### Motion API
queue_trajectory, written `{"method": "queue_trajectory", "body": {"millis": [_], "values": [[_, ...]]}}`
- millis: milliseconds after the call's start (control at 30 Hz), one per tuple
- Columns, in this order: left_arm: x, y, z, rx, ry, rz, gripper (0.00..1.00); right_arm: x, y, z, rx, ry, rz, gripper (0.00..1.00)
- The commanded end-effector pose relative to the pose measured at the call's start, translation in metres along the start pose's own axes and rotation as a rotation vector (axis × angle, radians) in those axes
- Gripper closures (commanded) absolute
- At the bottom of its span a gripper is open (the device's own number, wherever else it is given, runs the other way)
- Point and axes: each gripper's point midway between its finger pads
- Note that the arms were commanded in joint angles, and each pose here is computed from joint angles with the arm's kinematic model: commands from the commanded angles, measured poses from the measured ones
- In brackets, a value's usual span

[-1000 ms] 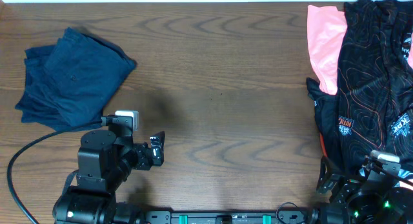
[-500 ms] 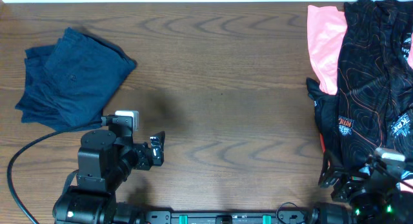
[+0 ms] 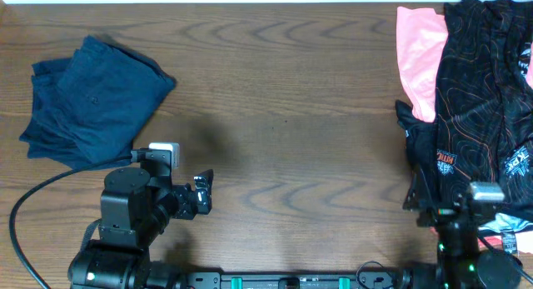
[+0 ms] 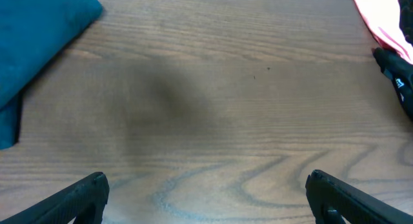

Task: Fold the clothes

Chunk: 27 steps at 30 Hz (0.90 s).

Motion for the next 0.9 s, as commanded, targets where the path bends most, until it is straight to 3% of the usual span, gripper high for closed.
{"method": "queue_trajectory", "body": {"millis": [0, 367, 567, 867], "values": [[0.000, -0.002, -0.001, 0.012, -0.006, -0.005, 0.02, 0.013, 0.001, 0.013, -0.031, -0.019, -0.105, 0.01], [0.000, -0.002, -0.001, 0.012, -0.005, -0.005, 0.02, 0.056, -0.006, 0.046, -0.057, -0.120, -0.195, 0.01], [0.000, -0.002, -0.001, 0.012, -0.005, -0.005, 0.02, 0.093, -0.009, 0.050, -0.069, 0.007, -0.234, 0.01], [0.000, -0.002, -0.001, 0.012, -0.005, -0.005, 0.02, 0.091, -0.009, 0.050, -0.068, 0.002, -0.206, 0.01]]}}
Point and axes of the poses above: each gripper's point midway between its finger pads, its own z axis out along the fingers, its own y axis along the line the jaws close on, x = y × z, and after that the axes turned 7 degrees about z, right-handed
